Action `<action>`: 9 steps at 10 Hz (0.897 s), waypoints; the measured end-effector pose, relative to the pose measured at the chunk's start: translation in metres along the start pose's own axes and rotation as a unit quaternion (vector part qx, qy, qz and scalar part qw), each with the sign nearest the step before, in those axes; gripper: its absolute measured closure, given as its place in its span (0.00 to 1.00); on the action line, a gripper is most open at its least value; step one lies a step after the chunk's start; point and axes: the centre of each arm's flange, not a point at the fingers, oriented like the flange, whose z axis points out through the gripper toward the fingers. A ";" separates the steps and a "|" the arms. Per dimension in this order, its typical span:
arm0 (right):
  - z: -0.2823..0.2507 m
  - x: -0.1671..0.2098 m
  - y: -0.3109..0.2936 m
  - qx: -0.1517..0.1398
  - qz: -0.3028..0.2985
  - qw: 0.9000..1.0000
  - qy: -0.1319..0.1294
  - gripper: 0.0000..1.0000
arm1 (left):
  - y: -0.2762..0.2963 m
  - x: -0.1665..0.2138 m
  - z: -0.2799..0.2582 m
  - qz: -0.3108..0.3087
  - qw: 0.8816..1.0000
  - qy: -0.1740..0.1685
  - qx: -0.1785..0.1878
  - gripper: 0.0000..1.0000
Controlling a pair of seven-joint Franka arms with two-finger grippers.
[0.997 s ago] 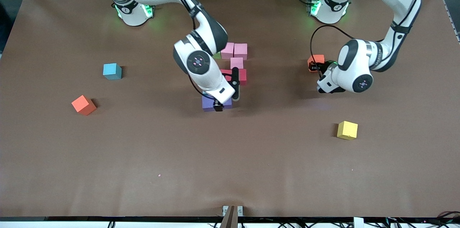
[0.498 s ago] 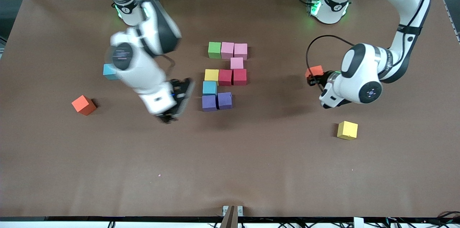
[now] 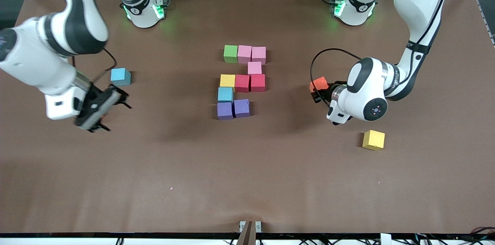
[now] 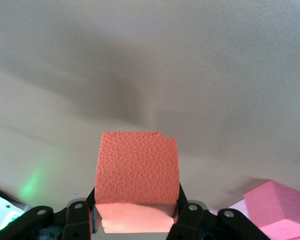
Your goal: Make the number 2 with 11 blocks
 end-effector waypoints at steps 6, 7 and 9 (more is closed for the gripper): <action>-0.005 -0.065 0.018 0.018 0.072 0.997 -0.015 0.00 | 0.065 -0.022 0.044 -0.088 0.994 0.045 -0.039 0.45; -0.004 -0.068 0.018 0.021 0.083 0.996 -0.018 0.00 | 0.071 -0.027 0.047 -0.100 0.993 0.052 -0.040 0.45; -0.001 -0.074 0.016 0.037 0.165 0.985 -0.035 0.00 | 0.091 -0.048 0.055 -0.143 0.986 0.070 -0.053 0.45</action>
